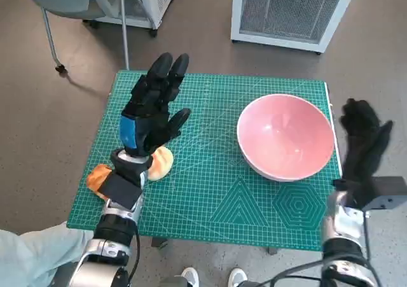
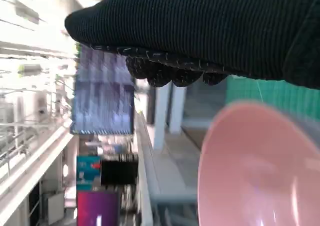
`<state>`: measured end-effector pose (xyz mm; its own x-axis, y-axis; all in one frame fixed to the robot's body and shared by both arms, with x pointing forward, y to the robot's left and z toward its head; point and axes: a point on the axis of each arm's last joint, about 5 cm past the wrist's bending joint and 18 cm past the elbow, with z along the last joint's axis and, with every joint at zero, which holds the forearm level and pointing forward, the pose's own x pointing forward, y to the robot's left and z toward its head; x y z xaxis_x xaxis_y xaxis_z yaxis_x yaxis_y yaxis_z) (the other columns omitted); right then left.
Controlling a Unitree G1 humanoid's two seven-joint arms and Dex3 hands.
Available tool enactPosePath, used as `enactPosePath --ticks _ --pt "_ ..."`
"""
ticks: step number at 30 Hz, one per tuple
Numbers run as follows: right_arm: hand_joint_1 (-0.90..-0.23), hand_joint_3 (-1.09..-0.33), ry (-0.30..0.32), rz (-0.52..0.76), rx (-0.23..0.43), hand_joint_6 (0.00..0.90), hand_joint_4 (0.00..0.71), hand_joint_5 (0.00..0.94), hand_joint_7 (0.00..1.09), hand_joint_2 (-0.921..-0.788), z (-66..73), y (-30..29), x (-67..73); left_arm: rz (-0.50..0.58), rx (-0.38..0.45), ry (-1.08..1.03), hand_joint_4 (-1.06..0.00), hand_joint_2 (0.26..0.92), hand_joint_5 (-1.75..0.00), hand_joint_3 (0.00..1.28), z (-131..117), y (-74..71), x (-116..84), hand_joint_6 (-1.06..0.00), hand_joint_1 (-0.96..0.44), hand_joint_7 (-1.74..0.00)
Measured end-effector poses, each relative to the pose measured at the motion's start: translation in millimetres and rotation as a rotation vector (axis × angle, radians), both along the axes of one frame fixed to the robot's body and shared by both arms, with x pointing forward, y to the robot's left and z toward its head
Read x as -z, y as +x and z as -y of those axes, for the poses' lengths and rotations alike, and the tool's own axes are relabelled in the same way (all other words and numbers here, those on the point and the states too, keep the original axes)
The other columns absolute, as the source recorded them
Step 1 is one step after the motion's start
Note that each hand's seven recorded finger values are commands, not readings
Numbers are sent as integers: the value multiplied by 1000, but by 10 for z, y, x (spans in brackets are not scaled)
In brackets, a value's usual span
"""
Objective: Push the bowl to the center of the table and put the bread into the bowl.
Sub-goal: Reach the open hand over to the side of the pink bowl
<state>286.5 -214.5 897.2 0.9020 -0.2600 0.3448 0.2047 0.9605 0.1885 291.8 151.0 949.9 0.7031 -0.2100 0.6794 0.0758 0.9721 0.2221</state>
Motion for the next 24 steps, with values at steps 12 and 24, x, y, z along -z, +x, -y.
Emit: enactPosePath --ticks 12,24 --pt "-454 -861 81 -58 -151 47 248 6 528 -921 -271 175 -43 -8 -9 7 -353 921 -1 256 -32 -9 5 -487 -288 -26" --pt "-474 -826 178 -72 -221 104 256 4 466 -921 -413 324 -165 -4 -24 7 -355 921 -2 253 -72 -40 -12 -492 -282 -29"
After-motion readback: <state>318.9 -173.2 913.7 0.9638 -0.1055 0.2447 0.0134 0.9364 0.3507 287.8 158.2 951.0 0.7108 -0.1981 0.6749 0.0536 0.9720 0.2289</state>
